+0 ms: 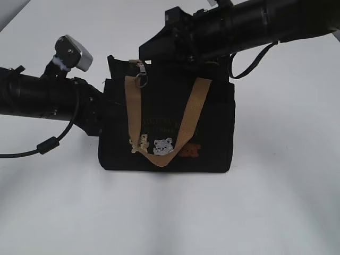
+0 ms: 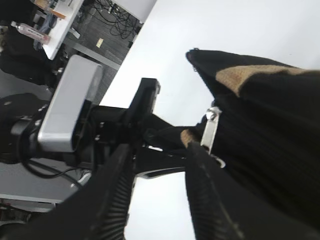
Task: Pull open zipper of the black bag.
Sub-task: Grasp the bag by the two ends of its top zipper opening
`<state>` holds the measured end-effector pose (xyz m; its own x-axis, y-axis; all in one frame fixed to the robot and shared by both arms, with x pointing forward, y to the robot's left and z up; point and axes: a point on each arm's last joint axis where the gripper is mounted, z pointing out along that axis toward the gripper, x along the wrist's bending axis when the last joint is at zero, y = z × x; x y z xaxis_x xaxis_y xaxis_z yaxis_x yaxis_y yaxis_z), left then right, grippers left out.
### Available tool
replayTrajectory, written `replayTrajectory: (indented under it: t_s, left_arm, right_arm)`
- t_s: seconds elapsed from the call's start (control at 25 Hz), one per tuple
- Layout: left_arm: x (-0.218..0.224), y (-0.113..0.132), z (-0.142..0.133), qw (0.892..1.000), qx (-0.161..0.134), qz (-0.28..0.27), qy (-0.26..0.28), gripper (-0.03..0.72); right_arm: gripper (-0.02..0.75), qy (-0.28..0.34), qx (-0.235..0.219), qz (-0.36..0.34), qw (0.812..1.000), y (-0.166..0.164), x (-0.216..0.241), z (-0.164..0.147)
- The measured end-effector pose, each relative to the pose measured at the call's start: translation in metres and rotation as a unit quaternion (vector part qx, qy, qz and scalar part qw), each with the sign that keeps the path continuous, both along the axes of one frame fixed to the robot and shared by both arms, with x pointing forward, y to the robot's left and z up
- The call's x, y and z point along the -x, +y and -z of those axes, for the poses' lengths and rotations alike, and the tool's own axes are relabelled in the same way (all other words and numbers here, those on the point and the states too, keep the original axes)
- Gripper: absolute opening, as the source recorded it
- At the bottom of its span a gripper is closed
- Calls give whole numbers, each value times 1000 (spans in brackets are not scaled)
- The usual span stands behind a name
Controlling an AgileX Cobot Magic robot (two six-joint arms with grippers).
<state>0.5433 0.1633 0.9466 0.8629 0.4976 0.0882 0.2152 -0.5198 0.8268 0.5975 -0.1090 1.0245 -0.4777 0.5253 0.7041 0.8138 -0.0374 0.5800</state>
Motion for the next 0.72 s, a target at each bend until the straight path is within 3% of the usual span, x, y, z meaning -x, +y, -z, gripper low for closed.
replayTrajectory:
  t_s: [0.4,0.72]
  left_arm:
    - [0,0,0,1000,2,1,0,65]
    - [0,0,0,1000,1,1,0,65]
  right_arm:
    - [289,5,36,13,999,21,-25,28]
    - [289,6,55,33,998,28,-25,32]
